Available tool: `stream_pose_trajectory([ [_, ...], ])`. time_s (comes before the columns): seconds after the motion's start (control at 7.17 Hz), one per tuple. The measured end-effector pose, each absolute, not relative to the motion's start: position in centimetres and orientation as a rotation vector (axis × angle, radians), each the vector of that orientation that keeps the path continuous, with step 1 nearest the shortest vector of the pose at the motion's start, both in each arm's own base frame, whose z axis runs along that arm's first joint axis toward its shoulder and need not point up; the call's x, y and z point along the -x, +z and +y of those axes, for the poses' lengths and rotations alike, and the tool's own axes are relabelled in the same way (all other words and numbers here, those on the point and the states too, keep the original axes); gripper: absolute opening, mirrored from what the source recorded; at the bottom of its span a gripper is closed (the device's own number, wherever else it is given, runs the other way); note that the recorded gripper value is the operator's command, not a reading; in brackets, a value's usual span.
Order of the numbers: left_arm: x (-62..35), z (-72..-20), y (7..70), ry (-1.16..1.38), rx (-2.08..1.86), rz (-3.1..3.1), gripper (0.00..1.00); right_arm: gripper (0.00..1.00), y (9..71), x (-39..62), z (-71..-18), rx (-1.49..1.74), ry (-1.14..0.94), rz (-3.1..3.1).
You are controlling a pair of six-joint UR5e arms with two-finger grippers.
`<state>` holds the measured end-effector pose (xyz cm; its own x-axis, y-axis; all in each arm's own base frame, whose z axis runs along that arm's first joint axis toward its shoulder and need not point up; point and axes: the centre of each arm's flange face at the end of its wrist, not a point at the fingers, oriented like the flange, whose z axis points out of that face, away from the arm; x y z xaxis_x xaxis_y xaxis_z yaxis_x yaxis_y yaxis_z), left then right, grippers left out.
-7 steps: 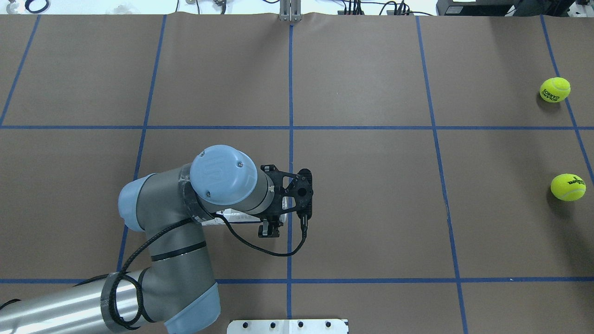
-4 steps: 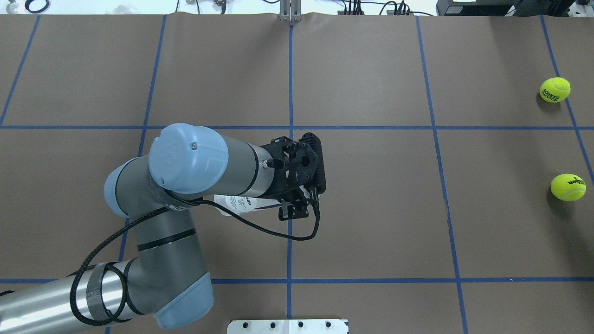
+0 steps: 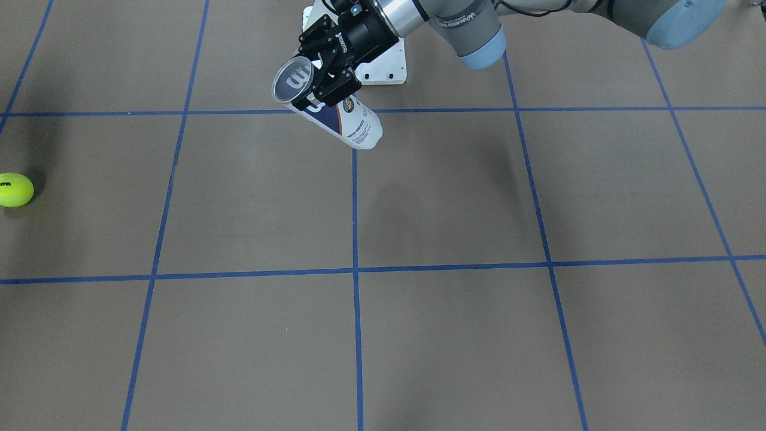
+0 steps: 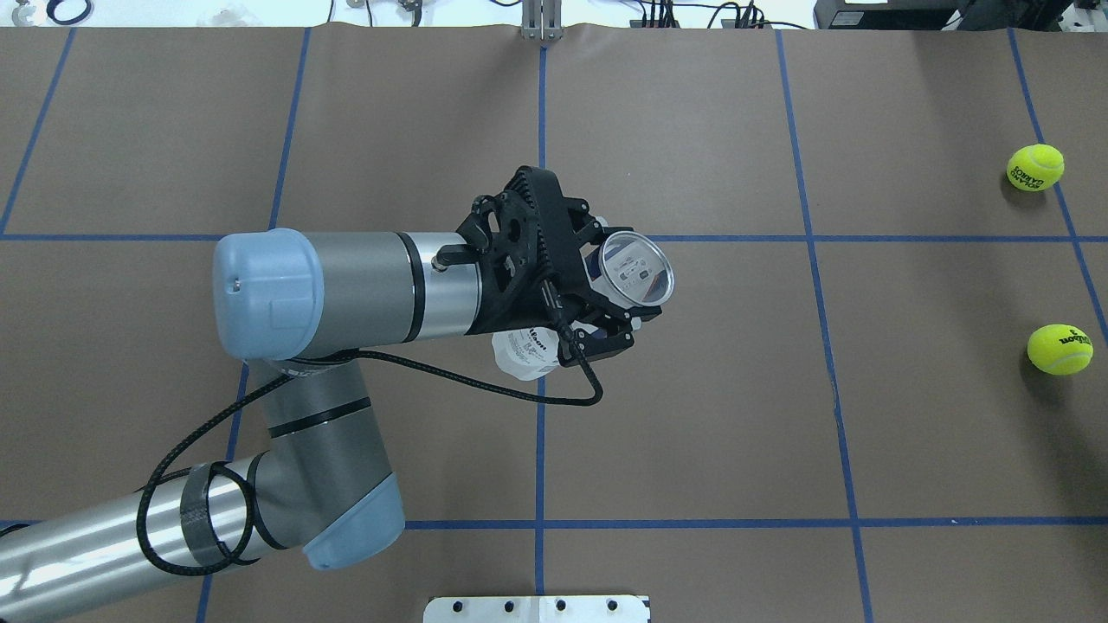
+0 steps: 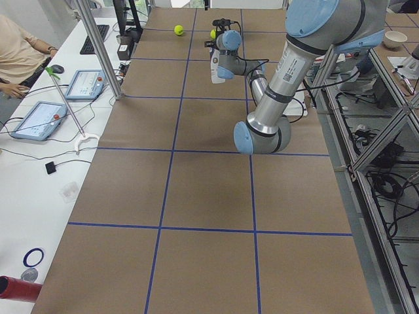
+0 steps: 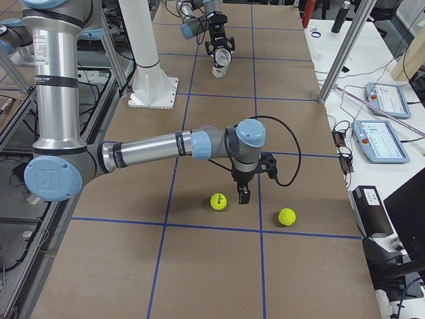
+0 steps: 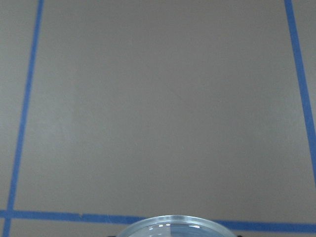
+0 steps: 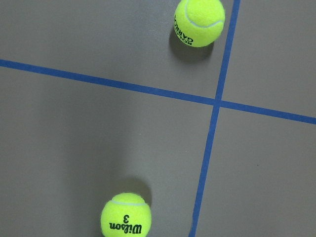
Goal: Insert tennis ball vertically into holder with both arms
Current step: 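Lift the can with the left gripper and rotate it upright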
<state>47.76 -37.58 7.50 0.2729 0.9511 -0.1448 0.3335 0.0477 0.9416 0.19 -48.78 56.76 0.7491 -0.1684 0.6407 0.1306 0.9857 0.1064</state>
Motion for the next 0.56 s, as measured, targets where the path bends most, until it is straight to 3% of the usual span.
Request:
stream_pose_trajectory([
  [0.56, -46.9, -41.9, 11.2, 0.394, -1.707, 1.3, 0.71, 1.0, 56.6, -0.2, -48.8, -0.059, -0.165, -0.706],
])
